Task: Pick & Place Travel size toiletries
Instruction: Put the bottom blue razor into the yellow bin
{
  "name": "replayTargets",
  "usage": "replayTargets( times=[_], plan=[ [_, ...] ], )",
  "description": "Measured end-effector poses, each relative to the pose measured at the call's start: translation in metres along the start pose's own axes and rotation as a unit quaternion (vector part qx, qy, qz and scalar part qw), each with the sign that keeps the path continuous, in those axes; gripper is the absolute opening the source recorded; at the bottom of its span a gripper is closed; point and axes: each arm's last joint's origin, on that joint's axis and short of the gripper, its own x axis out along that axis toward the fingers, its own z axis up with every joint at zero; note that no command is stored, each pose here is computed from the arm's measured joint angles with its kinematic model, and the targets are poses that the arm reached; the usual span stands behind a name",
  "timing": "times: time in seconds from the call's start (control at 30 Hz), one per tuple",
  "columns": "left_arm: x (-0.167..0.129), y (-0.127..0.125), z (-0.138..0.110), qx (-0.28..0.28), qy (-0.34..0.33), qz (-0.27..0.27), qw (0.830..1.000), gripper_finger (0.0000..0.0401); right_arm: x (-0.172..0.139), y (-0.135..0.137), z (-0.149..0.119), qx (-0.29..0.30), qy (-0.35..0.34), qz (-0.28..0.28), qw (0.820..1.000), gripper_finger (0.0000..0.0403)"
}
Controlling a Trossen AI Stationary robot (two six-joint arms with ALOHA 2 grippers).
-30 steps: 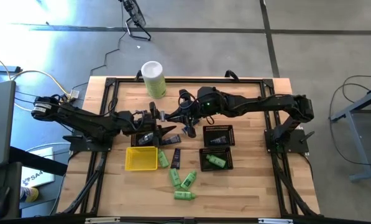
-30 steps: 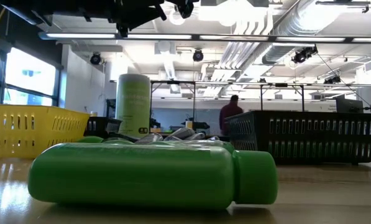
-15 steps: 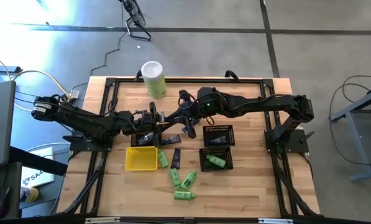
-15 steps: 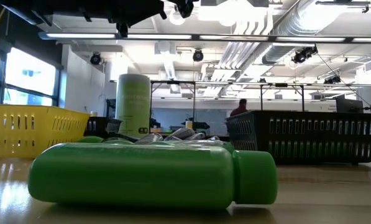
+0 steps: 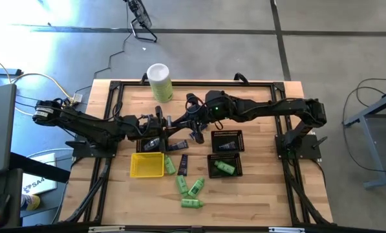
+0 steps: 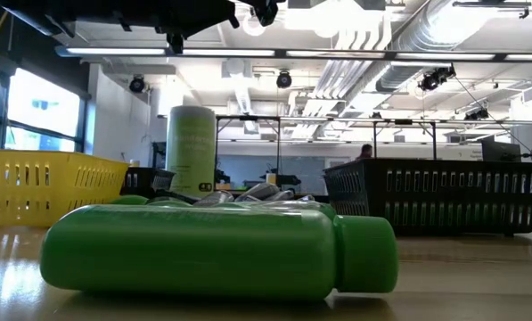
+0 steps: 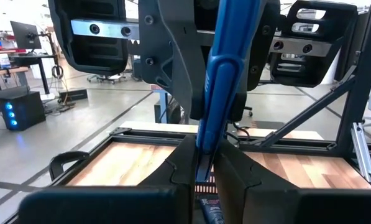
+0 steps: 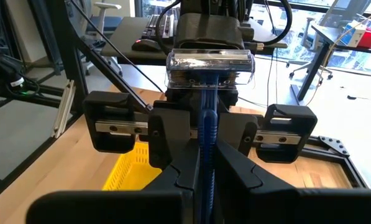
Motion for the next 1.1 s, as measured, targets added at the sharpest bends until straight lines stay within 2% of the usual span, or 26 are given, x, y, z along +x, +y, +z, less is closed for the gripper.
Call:
replayTargets(
  times=[0.13,0.23,0.6,0.73,0.97,1.1],
  plan=[
    [0.000,0.000,0.000,0.001,0.002,0.000,1.000,0.0033,0.000,0.000,0.000,0.000,0.000,-0.001,1.000,0.0033],
    [0.000,0.000,-0.001,0.000,0.003,0.000,1.000,0.0032,0.000,-0.001,0.000,0.006,0.003,-0.013,1.000,0.0052],
    [0.000,0.000,-0.001,0.000,0.007,-0.002,1.000,0.0031,-0.003,-0.002,0.001,0.008,0.006,-0.032,0.999,0.0200],
    [0.000,0.000,-0.002,0.002,0.011,-0.002,1.000,0.0031,-0.015,-0.003,0.010,0.007,0.009,-0.067,0.998,0.0234],
    [-0.001,0.000,-0.005,0.008,0.031,-0.002,0.999,0.0031,-0.055,0.002,0.024,-0.003,0.060,-0.105,0.993,0.0244],
    [-0.008,0.002,-0.006,0.000,0.086,-0.002,0.996,0.0031,-0.077,0.006,0.028,0.006,0.093,-0.118,0.989,0.0227]
  ],
)
